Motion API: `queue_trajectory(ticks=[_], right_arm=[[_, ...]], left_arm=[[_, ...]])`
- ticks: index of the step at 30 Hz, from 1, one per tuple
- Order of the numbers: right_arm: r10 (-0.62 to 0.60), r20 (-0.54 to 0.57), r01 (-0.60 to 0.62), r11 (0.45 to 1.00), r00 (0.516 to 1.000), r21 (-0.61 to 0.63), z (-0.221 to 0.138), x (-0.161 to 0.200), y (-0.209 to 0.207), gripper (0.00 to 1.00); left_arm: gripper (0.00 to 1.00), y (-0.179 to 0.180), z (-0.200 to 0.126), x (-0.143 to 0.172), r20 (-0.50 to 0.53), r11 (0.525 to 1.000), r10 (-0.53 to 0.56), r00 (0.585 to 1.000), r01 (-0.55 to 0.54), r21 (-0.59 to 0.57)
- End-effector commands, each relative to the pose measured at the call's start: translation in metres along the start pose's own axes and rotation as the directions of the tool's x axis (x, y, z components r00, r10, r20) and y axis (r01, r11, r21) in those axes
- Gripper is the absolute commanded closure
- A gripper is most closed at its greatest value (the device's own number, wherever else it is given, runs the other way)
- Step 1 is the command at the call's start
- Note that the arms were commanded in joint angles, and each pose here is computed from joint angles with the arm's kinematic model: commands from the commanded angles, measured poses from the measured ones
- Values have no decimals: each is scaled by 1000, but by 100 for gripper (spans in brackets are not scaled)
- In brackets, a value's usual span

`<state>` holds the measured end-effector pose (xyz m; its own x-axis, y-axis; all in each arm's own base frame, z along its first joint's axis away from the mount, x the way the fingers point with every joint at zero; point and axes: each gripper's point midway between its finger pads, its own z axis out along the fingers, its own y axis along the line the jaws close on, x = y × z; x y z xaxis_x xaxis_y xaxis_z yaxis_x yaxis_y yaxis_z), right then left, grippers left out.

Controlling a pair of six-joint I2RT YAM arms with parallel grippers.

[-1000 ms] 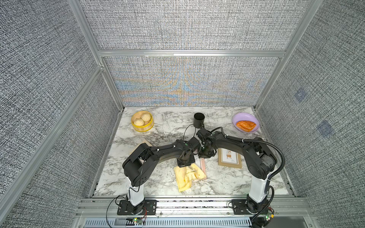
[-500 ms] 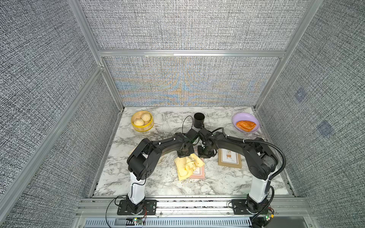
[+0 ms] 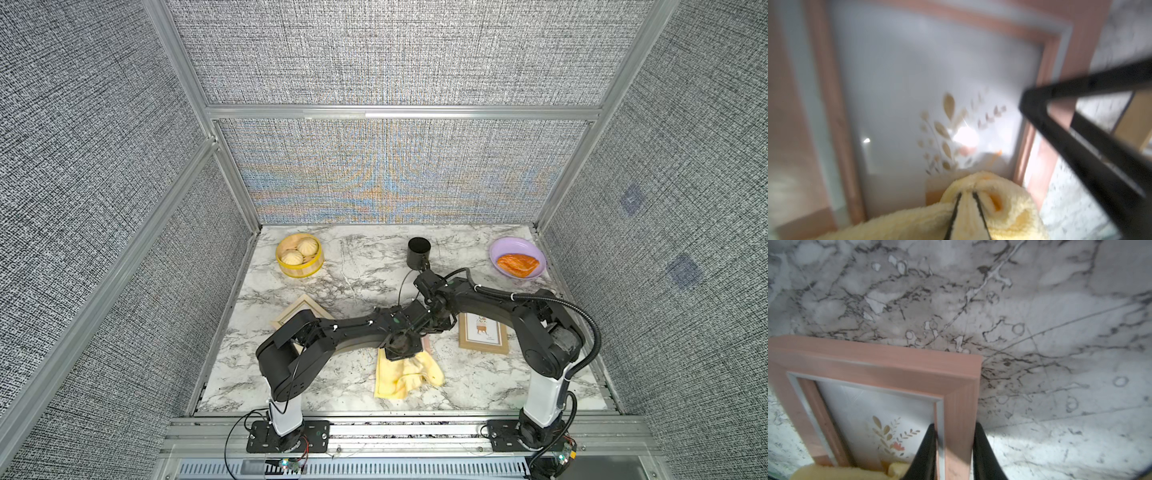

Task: Wipe the picture frame with a cloth
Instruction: Wipe the dirt from the picture frame.

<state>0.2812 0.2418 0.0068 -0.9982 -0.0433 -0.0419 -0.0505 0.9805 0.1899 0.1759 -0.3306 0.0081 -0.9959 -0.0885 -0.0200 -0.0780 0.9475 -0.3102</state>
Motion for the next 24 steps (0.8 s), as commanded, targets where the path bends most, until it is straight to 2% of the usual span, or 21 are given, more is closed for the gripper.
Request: queue_trajectory(ticks=[1,4,9,15,19,24], right_arm=[[16,-88,-6,993,996,116,15,23,-26,88],[15,-91,-4,993,996,116,15,22,-25,88],[17,-92,-5,993,996,119,16,24,-27,88],[26,-97,-14,992,995,124,18,30,-31,88],[27,-94,-15,992,995,123,17,31,-32,88],[25,-86,-14,992,996,121,14,29,-30,88]], left_arm=[[100,50,7,42,-151,982,-116,982,91,-164],[100,49,8,21,-85,980,-144,986,130,-154],[100,37,-2,-38,46,978,-177,983,181,-102],[100,23,-16,-97,146,982,-167,975,177,-60],[100,20,-11,-103,136,985,-145,980,155,-73],[100,44,0,-73,69,977,-164,984,171,-128]])
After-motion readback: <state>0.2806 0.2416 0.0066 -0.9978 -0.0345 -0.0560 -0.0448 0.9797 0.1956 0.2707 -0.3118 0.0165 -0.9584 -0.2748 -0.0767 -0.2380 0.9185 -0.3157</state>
